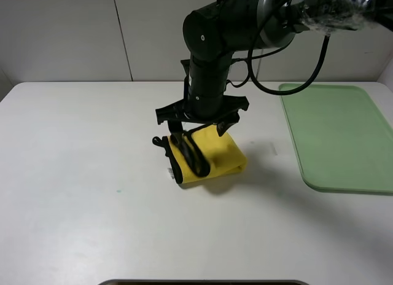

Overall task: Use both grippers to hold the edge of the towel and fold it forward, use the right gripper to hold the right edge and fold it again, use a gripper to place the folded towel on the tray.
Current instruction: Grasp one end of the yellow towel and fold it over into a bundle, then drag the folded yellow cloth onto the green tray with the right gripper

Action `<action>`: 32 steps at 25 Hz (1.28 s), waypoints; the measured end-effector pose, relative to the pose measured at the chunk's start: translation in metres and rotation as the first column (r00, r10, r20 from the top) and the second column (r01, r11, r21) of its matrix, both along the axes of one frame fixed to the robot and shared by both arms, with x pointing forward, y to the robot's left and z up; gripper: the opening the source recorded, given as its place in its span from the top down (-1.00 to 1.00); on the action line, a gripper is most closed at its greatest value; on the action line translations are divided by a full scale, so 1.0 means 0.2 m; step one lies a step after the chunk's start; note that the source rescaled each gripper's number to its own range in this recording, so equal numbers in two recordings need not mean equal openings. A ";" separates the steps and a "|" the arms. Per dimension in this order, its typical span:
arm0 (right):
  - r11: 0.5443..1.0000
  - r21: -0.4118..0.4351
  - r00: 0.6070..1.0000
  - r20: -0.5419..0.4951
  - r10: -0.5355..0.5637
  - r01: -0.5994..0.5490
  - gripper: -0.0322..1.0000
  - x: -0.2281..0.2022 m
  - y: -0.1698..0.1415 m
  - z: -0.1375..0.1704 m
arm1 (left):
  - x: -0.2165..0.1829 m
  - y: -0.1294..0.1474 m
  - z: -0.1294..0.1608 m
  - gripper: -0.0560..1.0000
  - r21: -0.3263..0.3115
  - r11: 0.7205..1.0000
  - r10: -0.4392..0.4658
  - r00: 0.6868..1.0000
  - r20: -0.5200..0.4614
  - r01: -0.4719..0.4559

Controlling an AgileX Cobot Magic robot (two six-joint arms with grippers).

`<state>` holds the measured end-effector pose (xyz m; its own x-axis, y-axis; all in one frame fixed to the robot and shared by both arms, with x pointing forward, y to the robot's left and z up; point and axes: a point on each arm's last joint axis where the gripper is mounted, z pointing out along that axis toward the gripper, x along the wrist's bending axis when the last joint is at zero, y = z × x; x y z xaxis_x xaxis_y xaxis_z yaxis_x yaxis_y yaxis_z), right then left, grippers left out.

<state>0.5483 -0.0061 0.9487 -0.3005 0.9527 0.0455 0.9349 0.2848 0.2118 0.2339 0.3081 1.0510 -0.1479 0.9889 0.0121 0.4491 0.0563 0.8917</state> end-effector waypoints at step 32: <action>0.924 -0.085 0.927 0.020 0.376 -0.373 -1.00 0.31 -0.35 -0.08 | 0.00 0.00 0.00 -1.00 0.000 1.000 0.000 1.000 0.000 0.000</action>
<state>0.6109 -0.0771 0.9329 -0.6359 0.7706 -0.0421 0.7493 0.6296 0.2053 0.2338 0.3081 1.0510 -0.1482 0.9889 0.0124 0.4491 0.0561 0.8917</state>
